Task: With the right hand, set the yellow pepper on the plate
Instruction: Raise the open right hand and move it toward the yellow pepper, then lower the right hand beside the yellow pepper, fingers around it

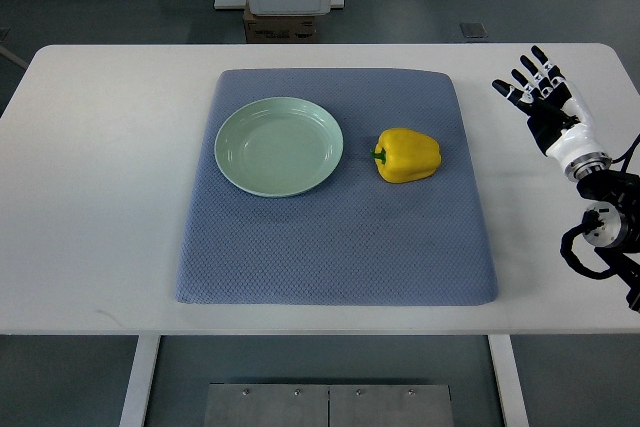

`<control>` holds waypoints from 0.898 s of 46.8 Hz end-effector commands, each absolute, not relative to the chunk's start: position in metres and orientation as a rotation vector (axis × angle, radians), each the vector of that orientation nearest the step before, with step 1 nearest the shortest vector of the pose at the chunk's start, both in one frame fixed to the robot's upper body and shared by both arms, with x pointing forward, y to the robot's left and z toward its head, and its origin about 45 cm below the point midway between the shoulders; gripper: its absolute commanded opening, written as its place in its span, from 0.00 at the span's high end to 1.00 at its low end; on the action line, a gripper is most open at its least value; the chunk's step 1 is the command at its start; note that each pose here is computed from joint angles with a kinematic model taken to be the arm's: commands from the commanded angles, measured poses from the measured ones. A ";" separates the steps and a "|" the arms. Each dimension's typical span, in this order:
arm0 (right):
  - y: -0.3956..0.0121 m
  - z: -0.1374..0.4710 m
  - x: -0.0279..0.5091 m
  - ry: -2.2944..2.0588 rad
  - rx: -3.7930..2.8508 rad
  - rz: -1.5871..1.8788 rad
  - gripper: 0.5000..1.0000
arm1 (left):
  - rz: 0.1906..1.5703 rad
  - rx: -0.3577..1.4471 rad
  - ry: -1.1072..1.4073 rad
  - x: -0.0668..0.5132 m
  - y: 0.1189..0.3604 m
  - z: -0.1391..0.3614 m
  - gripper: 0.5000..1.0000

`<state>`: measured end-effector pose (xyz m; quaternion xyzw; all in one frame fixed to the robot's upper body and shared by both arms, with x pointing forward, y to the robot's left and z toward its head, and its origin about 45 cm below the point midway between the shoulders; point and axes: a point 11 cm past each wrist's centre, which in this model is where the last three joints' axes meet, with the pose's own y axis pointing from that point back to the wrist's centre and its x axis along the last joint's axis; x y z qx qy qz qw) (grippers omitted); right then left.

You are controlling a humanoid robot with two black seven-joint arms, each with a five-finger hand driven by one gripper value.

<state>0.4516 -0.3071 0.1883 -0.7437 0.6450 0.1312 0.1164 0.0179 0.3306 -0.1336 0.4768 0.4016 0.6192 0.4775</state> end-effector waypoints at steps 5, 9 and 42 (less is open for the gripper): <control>-0.298 0.194 0.454 1.861 -2.271 0.325 0.00 | 1.511 1.164 0.982 0.018 0.330 -0.134 0.00; -0.292 0.197 0.454 1.847 -2.351 0.262 0.00 | 1.512 1.165 0.981 0.018 0.331 -0.134 0.00; -0.255 0.244 0.450 1.654 -2.795 -0.289 0.00 | 1.512 1.165 0.981 0.018 0.331 -0.134 0.00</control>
